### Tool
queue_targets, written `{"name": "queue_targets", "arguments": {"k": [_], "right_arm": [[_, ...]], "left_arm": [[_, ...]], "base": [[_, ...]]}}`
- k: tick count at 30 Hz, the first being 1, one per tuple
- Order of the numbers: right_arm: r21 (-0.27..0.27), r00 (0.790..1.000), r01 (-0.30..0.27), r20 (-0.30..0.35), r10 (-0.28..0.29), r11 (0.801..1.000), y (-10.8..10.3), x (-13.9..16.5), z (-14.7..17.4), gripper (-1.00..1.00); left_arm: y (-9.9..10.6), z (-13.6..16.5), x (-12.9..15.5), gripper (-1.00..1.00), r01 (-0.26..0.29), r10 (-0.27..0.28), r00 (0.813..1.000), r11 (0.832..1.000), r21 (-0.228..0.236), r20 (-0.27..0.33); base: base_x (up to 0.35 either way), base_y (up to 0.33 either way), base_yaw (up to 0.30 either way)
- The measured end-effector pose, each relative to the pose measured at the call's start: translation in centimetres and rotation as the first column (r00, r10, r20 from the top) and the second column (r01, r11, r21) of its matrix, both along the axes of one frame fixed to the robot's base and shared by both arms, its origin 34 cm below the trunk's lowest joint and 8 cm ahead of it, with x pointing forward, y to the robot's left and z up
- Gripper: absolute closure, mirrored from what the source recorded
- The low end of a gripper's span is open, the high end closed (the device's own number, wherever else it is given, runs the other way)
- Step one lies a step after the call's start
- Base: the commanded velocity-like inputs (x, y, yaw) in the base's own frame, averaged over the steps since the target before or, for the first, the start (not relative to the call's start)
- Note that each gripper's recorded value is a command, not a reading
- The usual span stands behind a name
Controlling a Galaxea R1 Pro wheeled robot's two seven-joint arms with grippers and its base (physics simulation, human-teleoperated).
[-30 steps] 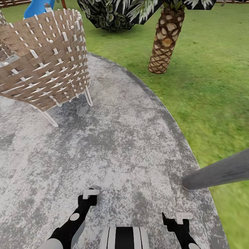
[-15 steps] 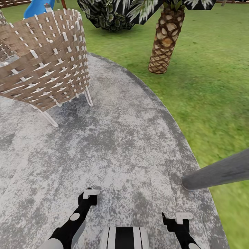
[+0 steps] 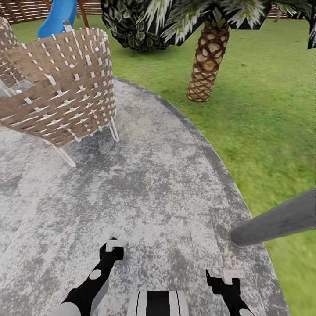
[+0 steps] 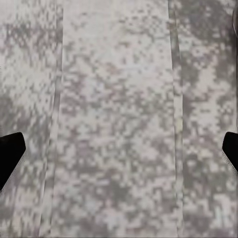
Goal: Pick up the pesticide atomizer in the garden and spray insectifuge to fully cover both potted plants in the garden.
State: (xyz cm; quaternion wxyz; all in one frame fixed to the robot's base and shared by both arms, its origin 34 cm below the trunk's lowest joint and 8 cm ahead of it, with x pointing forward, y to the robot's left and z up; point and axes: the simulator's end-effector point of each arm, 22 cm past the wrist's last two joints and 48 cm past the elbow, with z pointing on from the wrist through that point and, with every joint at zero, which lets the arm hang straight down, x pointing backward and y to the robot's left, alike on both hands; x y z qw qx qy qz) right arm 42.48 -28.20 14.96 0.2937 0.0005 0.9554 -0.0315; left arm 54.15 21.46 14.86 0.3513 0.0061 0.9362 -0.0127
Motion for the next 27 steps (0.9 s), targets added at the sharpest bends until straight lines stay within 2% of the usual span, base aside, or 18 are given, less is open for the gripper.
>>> {"name": "queue_targets", "arguments": {"k": [14, 18, 19, 20, 21, 22, 27], "right_arm": [[0.004, 0.998, -0.012, 0.059, 0.012, 1.000, 0.5, 2.1, 2.2, -1.00], [0.009, 0.997, -0.017, 0.074, 0.016, 1.000, 0.9, 2.5, 2.8, -1.00], [0.009, 0.997, -0.017, 0.078, 0.016, 1.000, 1.0, 2.6, 3.0, -1.00], [0.009, 0.996, -0.017, 0.086, 0.017, 1.000, 1.0, 2.7, 3.2, -1.00], [0.008, 0.995, -0.018, 0.097, 0.017, 1.000, 1.0, 2.9, 3.4, -1.00], [0.007, 0.992, -0.021, 0.123, 0.020, 1.000, 1.0, 3.3, 3.9, -1.00], [0.002, 0.987, -0.022, 0.157, 0.021, 1.000, 0.7, 3.8, 4.7, -1.00]], "left_arm": [[0.1, 2.5, 1.5, 1.00, 0.002, -0.002, 0.999, 1.000, 0.002, 0.042], [0.8, 3.0, 1.5, 1.00, -0.001, 0.000, 0.999, 1.000, 0.014, 0.043], [1.0, 3.0, 1.4, 1.00, -0.004, 0.003, 0.999, 1.000, 0.016, 0.041], [1.3, 2.4, -0.3, 1.00, -0.012, 0.012, 1.000, 1.000, 0.018, 0.015], [1.4, 2.4, -0.7, 1.00, -0.012, 0.012, 1.000, 1.000, 0.019, 0.010], [1.4, 2.2, -1.4, 1.00, -0.013, 0.013, 1.000, 1.000, 0.020, 0.000], [1.5, 2.3, -2.7, 1.00, -0.013, 0.013, 1.000, 1.000, 0.022, -0.017]], "base": [[0.000, 0.000, 0.000], [0.000, 0.000, 0.000], [0.000, 0.000, 0.000], [0.000, 0.000, 0.000], [0.000, 0.000, 0.000], [0.000, 0.000, 0.000], [0.000, 0.000, 0.000]]}}
